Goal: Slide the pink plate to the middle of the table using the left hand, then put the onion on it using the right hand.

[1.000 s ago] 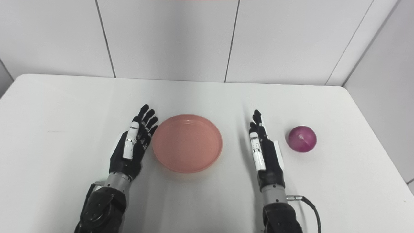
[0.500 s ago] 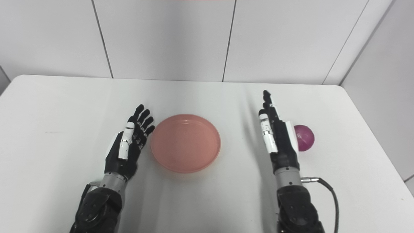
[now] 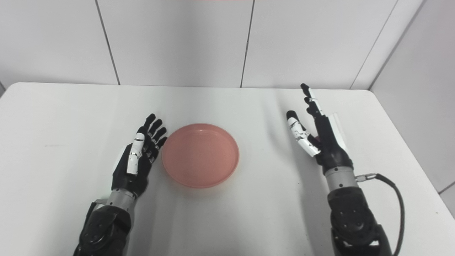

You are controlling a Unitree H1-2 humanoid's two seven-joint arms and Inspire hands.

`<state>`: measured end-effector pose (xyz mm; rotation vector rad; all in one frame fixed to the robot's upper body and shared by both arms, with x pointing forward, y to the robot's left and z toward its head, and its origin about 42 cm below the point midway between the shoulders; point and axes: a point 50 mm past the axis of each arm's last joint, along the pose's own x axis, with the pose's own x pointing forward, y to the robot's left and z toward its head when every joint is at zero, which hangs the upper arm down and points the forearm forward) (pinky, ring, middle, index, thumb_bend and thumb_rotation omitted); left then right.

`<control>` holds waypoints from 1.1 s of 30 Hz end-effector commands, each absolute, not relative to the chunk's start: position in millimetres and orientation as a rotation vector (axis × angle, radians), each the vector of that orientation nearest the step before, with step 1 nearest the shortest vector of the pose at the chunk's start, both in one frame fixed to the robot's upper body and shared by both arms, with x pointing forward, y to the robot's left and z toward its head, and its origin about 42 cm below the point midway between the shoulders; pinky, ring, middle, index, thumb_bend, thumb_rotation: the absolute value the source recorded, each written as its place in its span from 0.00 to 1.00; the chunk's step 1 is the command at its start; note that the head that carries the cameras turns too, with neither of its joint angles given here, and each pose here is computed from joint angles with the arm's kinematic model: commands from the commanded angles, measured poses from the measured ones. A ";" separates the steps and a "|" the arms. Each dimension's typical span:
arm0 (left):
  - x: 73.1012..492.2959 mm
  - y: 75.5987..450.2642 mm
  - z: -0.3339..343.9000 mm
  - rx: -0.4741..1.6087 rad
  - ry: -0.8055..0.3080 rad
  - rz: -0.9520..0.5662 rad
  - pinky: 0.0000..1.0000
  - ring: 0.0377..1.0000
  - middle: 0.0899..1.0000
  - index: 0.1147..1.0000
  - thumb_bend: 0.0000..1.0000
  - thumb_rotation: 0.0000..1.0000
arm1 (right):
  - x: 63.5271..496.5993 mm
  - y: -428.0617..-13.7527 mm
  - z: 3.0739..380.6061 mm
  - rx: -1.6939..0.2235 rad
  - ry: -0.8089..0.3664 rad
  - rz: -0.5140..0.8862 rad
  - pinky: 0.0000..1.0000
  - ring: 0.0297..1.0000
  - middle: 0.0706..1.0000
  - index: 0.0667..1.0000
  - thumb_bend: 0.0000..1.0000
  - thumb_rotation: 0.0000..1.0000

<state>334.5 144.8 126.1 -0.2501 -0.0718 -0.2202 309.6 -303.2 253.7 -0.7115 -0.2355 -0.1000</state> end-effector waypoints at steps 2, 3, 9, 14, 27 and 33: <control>327.9 151.4 117.5 -0.258 -0.048 -0.213 0.94 0.95 0.97 0.95 0.47 1.00 | 312.9 -312.8 276.3 -0.779 -0.310 -0.143 0.88 0.94 0.97 0.97 0.67 0.69; 327.9 151.6 118.0 -0.259 -0.048 -0.213 0.94 0.96 0.97 0.95 0.47 1.00 | 312.9 -316.7 278.3 -0.798 -0.305 -0.155 0.88 0.93 0.96 0.97 0.69 0.69; 329.0 154.0 119.0 -0.267 -0.042 -0.210 0.94 0.96 0.97 0.95 0.47 1.00 | 309.7 -328.7 286.3 -0.891 -0.267 -0.210 0.86 0.92 0.95 0.97 0.77 0.67; 330.9 156.6 116.8 -0.265 -0.042 -0.210 0.96 0.96 0.97 0.95 0.48 1.00 | 307.7 -335.3 290.6 -0.950 -0.222 -0.249 0.83 0.91 0.95 0.97 0.83 0.51; 331.7 159.6 115.7 -0.264 -0.039 -0.214 0.96 0.96 0.97 0.95 0.48 1.00 | 305.7 -356.8 286.4 -1.013 -0.133 -0.297 0.78 0.89 0.94 0.96 0.95 0.30; 330.5 161.2 117.0 -0.259 -0.028 -0.212 0.96 0.96 0.97 0.95 0.48 1.00 | 307.9 -365.4 280.2 -1.015 -0.110 -0.298 0.80 0.90 0.94 0.95 0.98 0.27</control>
